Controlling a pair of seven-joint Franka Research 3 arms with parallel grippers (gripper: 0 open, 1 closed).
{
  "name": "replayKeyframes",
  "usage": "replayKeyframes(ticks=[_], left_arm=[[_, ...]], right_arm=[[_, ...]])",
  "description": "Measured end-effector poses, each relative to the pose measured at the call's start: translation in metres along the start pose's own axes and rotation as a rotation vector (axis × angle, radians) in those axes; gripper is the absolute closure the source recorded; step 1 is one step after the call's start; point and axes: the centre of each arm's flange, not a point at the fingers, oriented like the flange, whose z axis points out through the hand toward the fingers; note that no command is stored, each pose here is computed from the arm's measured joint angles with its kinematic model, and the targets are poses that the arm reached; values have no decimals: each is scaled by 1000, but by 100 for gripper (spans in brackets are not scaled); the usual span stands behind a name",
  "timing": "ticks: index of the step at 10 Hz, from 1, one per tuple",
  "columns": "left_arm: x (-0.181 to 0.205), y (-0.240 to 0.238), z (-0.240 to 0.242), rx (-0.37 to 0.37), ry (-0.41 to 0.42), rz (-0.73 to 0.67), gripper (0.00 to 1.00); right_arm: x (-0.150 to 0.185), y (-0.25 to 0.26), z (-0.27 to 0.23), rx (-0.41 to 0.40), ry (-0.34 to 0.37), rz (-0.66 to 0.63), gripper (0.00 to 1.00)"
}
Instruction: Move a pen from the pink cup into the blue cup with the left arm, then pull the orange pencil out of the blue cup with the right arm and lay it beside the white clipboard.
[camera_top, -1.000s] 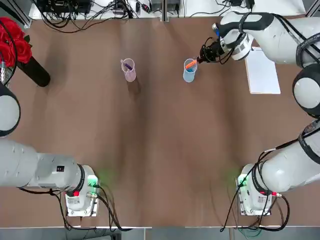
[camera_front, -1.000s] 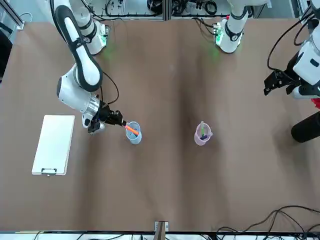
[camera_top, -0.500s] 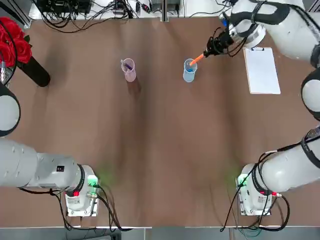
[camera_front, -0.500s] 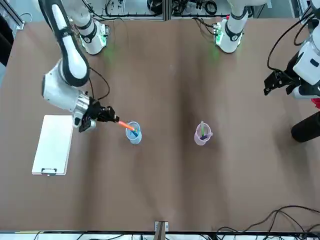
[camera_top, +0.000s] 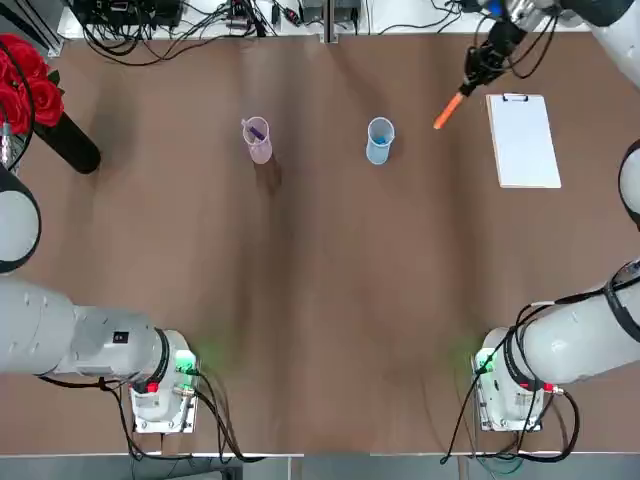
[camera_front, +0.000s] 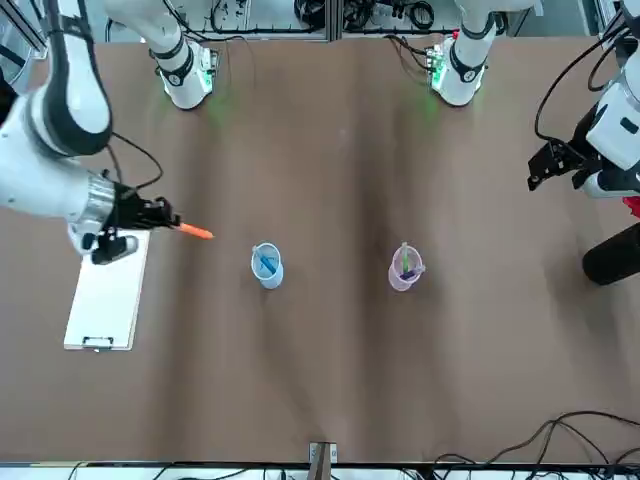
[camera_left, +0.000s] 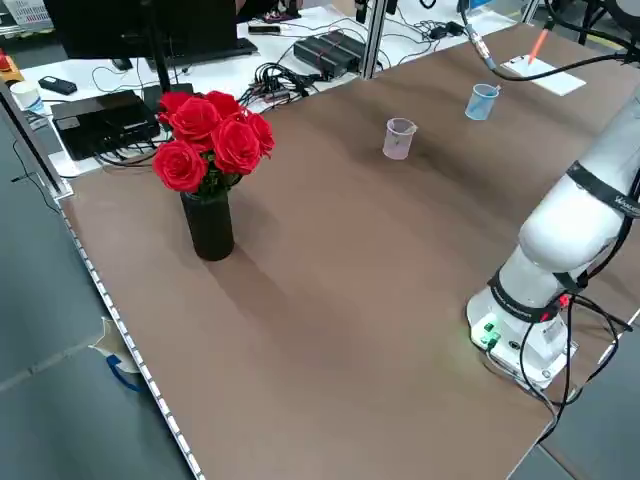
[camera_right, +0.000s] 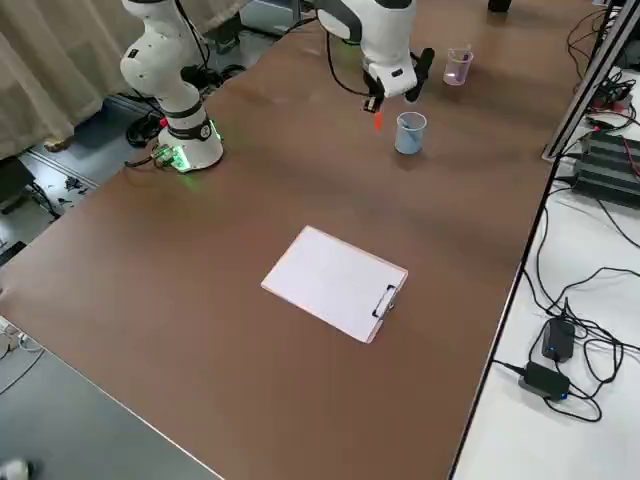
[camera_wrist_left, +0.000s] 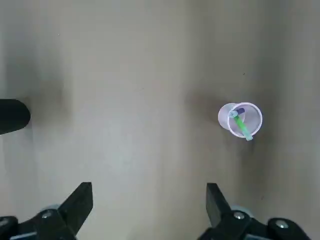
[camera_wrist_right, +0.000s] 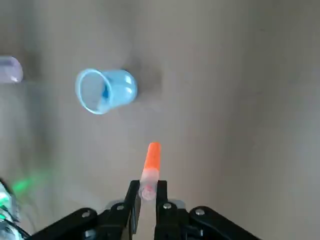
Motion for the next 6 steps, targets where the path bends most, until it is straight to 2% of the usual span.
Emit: replayKeyframes(ticks=[2,4,6], left_arm=[[0,0,0,0,0,0,0],[0,0,0,0,1,0,0],[0,1,0,0,1,1,0]], right_arm=[[2,28,9,-98,-87,16,83],[21,70,71,-157,-215,66,83],[40,108,111,-196,-279,81,83]])
